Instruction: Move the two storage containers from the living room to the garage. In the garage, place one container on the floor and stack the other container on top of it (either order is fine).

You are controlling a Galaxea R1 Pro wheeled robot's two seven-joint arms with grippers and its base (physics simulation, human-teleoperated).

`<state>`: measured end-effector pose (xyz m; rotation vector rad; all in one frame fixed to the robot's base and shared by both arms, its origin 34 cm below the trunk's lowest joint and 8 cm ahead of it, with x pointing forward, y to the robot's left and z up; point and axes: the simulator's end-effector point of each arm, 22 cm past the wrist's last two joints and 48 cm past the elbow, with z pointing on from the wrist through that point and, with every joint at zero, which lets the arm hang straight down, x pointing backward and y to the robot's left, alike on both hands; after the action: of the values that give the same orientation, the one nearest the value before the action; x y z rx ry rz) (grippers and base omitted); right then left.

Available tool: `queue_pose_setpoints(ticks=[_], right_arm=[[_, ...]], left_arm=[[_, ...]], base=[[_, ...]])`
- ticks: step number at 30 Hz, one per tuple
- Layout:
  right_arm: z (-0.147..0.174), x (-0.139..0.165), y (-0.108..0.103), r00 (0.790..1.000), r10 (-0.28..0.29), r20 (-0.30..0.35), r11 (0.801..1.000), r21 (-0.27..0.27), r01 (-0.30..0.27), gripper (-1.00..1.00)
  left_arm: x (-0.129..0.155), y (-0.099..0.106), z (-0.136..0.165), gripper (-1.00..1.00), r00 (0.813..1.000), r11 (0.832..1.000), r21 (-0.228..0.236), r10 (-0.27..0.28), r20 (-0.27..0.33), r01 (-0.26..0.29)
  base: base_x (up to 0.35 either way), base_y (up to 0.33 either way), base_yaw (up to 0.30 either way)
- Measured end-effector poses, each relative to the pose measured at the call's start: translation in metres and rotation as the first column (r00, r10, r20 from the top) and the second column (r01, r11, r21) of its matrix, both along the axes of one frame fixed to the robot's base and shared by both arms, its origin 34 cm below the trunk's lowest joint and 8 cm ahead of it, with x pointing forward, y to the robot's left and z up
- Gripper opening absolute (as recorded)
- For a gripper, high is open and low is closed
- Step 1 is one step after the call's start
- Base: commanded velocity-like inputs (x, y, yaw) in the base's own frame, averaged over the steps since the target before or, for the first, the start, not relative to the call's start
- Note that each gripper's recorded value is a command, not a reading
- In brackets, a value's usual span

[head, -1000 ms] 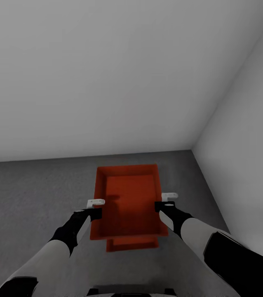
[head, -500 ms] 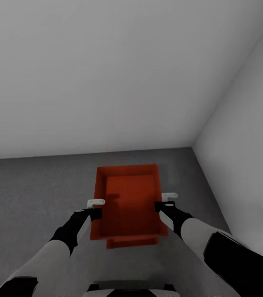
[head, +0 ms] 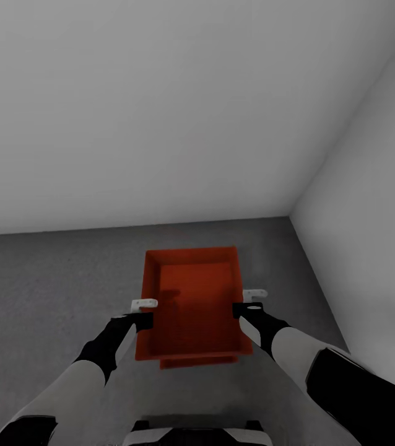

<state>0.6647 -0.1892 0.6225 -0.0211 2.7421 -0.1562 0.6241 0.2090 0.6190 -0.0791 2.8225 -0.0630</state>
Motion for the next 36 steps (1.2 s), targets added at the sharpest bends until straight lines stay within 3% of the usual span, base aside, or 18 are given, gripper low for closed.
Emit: queue_pose_setpoints(ticks=[36], right_arm=[[-0.031, -0.023, 0.000, 0.998, 0.000, -0.058, 1.000, 0.000, 0.000, -1.00]], left_arm=[[-0.023, 0.000, -0.029, -1.00, 0.998, 1.000, 0.000, 0.000, -0.058, 0.000]], base=[[0.000, 0.000, 0.000]])
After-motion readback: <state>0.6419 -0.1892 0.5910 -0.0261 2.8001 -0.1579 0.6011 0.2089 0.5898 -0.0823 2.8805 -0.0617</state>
